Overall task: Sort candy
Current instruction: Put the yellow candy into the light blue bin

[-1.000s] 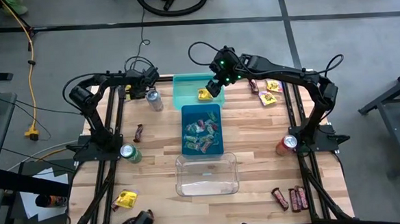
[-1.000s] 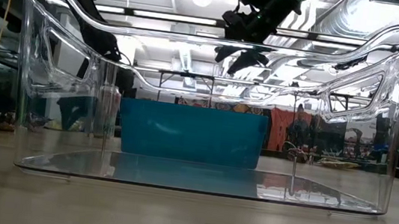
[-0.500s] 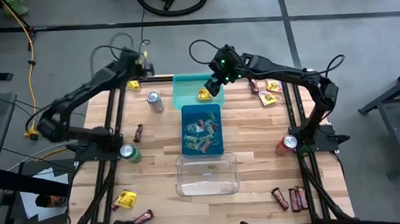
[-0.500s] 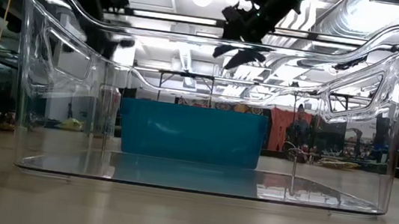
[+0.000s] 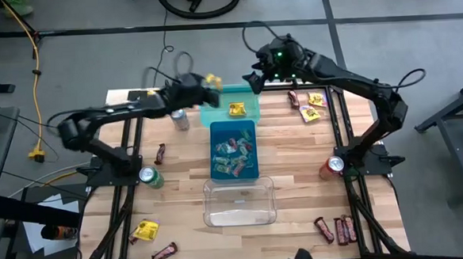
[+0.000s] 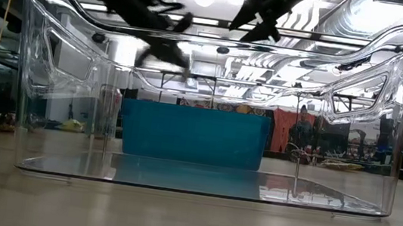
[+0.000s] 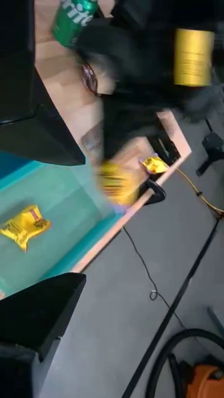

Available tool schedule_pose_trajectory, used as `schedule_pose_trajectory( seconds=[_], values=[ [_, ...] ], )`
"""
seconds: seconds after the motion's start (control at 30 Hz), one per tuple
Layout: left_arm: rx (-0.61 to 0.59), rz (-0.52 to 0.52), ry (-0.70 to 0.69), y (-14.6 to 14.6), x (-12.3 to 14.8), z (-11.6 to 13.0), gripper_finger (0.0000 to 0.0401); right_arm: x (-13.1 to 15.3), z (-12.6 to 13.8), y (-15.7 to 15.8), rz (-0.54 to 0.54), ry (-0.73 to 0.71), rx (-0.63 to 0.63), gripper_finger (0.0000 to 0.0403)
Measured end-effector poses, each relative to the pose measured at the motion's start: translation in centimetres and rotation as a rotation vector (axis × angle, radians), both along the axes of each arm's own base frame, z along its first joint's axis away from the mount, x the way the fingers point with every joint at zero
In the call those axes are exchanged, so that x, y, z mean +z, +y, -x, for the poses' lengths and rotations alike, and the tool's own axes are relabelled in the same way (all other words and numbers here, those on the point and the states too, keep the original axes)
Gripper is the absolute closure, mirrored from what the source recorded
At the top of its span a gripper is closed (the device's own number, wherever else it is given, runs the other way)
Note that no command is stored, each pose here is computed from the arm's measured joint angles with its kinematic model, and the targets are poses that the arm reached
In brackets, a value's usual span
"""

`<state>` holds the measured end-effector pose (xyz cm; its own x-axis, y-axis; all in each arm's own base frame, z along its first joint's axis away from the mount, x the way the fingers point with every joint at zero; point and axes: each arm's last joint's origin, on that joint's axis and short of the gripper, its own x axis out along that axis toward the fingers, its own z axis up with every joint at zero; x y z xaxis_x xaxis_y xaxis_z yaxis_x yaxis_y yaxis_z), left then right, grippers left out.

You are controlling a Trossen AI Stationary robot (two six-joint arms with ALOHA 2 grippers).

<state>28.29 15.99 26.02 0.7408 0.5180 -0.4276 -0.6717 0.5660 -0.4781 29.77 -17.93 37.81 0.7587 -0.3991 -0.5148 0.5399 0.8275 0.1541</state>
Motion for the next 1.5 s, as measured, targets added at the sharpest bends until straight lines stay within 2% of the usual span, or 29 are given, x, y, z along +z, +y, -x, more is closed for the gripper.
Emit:
schedule_pose_trajectory(
  seconds=[0.1, 0.17, 0.37, 0.5, 0.73, 0.83, 0.9, 1.07, 1.2, 1.33, 1.43, 1.5],
  values=[
    [-0.112, 0.022, -0.060, -1.1, -2.3, -3.2, 0.0401, 0.7, 0.9, -0.1, 0.005, -0.008, -0.016, 0.0111],
    [-0.137, 0.039, -0.060, -1.6, -3.7, -4.4, 0.0401, 0.8, 1.3, -0.1, 0.002, 0.000, -0.025, 0.0111],
    [-0.083, 0.105, -0.023, -1.0, -5.8, -4.8, 0.0384, 0.7, 1.7, 0.0, -0.004, 0.034, -0.046, 0.0111],
    [-0.068, 0.113, -0.022, -0.2, -5.9, -4.4, 0.0343, 0.6, 1.7, 0.1, -0.010, 0.044, -0.046, 0.0111],
    [-0.099, 0.131, -0.055, 0.7, -5.2, -3.7, 0.0239, 0.3, 2.1, -0.1, -0.017, 0.079, -0.064, 0.0111],
    [-0.121, 0.118, -0.091, 1.3, -3.8, -2.9, 0.0206, 0.2, 2.2, -0.2, -0.015, 0.094, -0.062, 0.0111],
    [-0.094, 0.082, -0.106, 2.1, -2.2, -1.5, 0.0192, 0.1, 2.3, -0.2, -0.014, 0.106, -0.070, 0.0111],
    [0.125, -0.001, 0.001, 4.1, 0.9, 3.9, 0.0184, -0.2, 2.5, -0.1, -0.026, 0.151, -0.089, 0.0111],
    [0.210, 0.028, 0.054, 4.9, 2.0, 7.2, 0.0185, -1.1, 3.4, 0.2, -0.051, 0.298, -0.139, 0.0111],
    [0.197, 0.037, 0.054, 4.5, 2.5, 7.7, 0.0185, -2.7, 4.6, 0.1, -0.110, 0.422, -0.136, 0.0111],
    [0.159, 0.041, 0.046, 4.0, 2.6, 7.3, 0.0185, -6.0, 6.6, -0.2, -0.221, 0.500, -0.196, 0.0111],
    [0.135, 0.045, 0.046, 3.6, 2.5, 6.9, 0.0185, -8.7, 8.3, -0.5, -0.293, 0.521, -0.280, 0.0111]
  ],
)
